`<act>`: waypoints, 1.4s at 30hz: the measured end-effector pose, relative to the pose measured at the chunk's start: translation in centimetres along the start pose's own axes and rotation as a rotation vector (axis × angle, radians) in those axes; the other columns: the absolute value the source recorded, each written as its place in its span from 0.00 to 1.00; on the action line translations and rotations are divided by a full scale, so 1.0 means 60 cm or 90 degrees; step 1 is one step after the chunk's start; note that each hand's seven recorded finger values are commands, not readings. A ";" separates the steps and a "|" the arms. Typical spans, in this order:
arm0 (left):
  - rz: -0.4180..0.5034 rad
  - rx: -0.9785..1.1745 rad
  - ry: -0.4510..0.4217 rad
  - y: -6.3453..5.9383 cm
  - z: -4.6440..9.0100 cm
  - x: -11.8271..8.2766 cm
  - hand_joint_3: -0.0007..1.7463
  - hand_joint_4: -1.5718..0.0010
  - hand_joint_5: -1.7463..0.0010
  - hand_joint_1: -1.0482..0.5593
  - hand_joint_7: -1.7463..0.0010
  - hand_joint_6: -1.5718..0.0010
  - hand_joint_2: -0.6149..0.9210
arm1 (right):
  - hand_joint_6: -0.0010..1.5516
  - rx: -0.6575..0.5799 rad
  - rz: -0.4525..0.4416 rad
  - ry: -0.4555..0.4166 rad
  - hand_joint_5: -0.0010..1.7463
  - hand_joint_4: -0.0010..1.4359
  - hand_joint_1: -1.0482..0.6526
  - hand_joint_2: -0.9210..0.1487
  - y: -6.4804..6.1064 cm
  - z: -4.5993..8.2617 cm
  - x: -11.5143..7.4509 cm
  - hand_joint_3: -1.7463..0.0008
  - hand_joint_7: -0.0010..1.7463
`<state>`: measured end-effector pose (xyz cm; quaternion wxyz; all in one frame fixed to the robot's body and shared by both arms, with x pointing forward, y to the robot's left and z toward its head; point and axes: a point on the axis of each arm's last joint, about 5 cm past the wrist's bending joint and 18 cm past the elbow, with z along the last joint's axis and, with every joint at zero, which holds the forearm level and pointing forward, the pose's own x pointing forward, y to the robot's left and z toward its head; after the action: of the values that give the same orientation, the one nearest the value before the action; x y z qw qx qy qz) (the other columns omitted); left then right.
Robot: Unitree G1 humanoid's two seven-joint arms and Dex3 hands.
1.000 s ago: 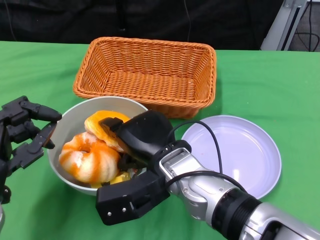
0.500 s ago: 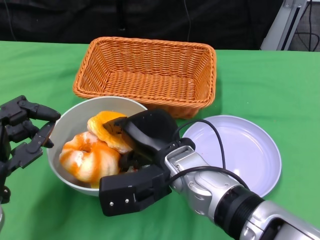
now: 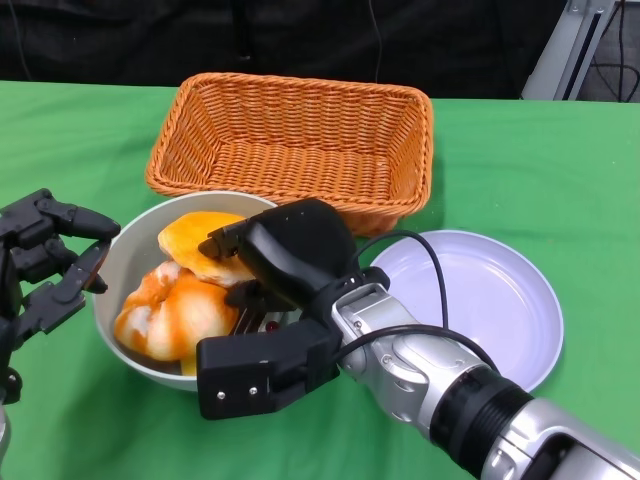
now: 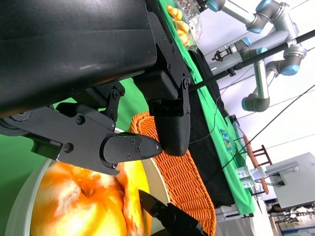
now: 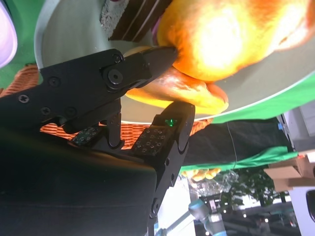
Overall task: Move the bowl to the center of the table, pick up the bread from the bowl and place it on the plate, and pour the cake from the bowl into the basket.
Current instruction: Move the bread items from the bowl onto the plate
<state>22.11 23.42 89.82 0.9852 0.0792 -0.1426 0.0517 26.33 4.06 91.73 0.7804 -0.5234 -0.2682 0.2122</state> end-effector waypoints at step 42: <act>0.000 0.002 0.003 -0.001 -0.011 0.000 0.17 0.47 0.14 0.50 0.36 0.46 1.00 | 0.77 0.172 -0.078 0.046 0.79 0.64 0.49 0.01 -0.065 -0.029 -0.046 1.00 0.01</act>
<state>22.28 23.46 89.16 0.9854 0.0809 -0.1402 0.0523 25.50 -0.25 94.26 0.8645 -0.4032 -0.2407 0.1794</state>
